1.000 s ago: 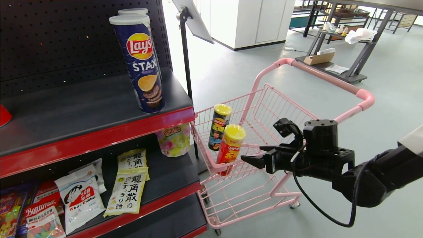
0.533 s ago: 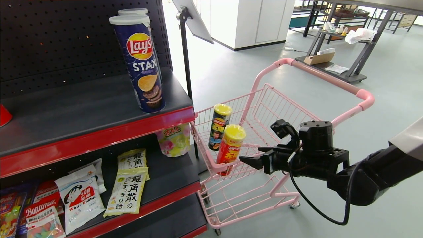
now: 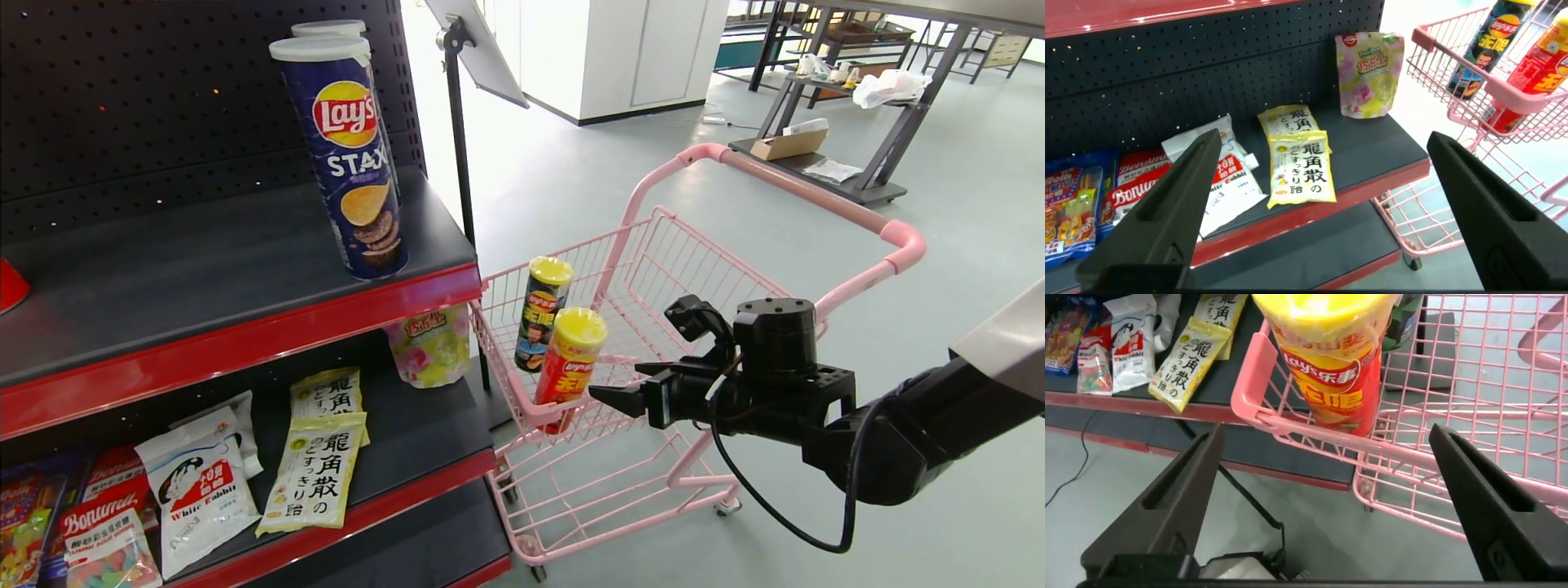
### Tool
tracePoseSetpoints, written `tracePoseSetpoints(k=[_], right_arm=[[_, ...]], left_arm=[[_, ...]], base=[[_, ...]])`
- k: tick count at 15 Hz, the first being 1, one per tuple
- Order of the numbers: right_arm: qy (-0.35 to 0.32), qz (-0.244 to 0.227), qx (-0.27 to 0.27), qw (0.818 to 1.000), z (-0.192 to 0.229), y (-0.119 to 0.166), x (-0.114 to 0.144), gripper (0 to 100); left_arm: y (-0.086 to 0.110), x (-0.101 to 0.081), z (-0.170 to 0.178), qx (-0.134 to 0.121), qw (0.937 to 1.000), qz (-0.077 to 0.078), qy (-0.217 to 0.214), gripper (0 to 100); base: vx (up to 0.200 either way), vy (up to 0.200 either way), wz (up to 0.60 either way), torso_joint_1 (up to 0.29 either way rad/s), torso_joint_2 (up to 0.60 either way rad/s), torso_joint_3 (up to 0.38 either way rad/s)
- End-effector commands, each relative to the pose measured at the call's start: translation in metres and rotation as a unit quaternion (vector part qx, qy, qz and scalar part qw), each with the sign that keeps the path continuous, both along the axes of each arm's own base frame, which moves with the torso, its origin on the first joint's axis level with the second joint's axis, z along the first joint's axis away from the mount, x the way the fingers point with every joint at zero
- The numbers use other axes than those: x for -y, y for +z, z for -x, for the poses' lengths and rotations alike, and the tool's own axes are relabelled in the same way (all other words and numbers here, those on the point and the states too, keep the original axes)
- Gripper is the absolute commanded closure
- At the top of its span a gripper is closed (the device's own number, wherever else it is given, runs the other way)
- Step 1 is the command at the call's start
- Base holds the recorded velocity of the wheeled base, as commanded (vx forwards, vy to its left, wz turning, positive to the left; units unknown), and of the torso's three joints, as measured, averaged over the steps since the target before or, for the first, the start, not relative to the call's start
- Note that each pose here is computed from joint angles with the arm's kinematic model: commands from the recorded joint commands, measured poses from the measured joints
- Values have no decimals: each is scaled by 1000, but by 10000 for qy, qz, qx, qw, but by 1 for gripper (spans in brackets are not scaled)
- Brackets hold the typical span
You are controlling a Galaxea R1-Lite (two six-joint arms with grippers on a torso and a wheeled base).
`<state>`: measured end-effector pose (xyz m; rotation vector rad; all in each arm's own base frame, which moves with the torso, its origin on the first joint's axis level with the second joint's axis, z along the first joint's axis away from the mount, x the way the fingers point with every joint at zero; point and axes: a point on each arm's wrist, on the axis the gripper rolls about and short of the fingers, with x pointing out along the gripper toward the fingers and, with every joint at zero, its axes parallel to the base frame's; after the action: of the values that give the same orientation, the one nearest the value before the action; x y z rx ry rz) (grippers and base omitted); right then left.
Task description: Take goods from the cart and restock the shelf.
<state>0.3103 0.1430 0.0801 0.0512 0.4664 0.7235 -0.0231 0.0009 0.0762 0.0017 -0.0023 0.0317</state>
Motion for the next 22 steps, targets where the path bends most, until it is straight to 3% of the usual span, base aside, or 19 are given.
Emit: tracePoseSetpoints(k=[1,7,22], right_arm=[[64,-6,20,10000,-4,-2,-7,0],[243,0,88,9997,-18,-12,-31,0],[-40,-124,488,9987,-79,-31,-59,0]], left_arm=[[0,0,0,-4,10000,1,3,0],[0,0,0,-4,10000,1,3,0],[0,0,0,-4,10000,1,3,0]], base=[[0,0,0,0,0,0],[0,0,0,0,0,0],[0,0,0,0,0,0]])
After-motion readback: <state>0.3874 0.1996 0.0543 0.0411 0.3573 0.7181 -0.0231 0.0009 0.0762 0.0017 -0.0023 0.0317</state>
